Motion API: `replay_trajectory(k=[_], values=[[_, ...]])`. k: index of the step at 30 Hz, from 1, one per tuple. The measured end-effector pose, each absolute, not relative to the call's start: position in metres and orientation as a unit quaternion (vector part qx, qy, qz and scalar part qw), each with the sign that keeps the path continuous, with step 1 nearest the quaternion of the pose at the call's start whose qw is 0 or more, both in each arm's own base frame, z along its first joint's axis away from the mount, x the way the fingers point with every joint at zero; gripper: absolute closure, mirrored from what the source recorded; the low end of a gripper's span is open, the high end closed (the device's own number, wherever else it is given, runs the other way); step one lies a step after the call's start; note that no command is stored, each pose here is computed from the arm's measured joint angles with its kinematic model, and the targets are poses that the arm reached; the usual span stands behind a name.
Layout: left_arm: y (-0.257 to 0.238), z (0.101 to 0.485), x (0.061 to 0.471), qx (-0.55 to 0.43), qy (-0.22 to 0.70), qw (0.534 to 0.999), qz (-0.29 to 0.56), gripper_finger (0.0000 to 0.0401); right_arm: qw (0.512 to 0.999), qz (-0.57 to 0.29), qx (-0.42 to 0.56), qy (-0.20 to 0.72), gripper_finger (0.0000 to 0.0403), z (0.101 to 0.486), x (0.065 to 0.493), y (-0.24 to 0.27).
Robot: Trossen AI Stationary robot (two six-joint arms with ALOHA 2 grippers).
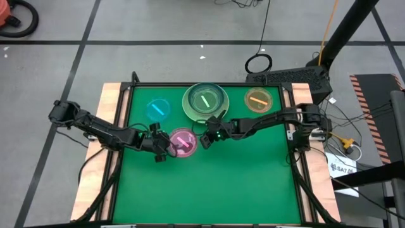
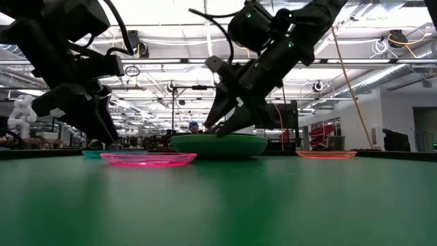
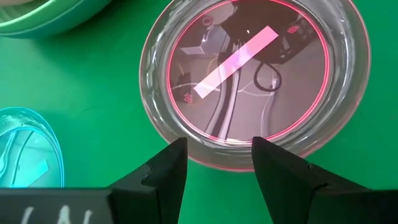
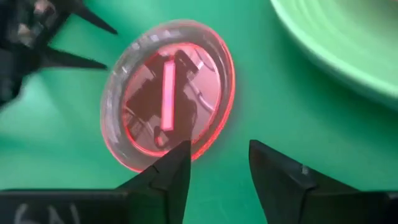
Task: Stack plastic plates
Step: Stack the pink plate on top of the green plate
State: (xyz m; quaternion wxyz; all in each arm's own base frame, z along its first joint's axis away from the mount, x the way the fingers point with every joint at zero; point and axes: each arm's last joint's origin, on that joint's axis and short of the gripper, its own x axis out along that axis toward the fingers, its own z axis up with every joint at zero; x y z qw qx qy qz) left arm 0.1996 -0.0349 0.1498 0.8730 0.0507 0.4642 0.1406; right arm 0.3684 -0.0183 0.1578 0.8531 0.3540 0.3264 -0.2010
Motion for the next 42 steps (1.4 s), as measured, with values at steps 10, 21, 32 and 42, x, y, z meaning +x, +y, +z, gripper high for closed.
replay_trajectory(k=[10, 21, 32, 42], values=[[-0.039, 0.149, 0.198, 0.048, 0.468, 0.872, 0.137, 0.0215, 0.849, -0.201, 0.378, 0.311, 0.0243, 0.132, 0.381, -0.018], [-0.043, 0.149, 0.195, 0.055, 0.470, 0.870, 0.141, 0.0215, 0.851, -0.193, 0.393, 0.291, 0.0243, 0.116, 0.389, -0.014], [-0.043, 0.148, 0.194, 0.065, 0.475, 0.866, 0.144, 0.0215, 0.858, -0.214, 0.375, 0.278, 0.0243, 0.117, 0.389, -0.014], [-0.043, 0.148, 0.193, 0.069, 0.478, 0.864, 0.143, 0.0215, 0.880, -0.213, 0.333, 0.265, 0.0243, 0.107, 0.394, 0.000]])
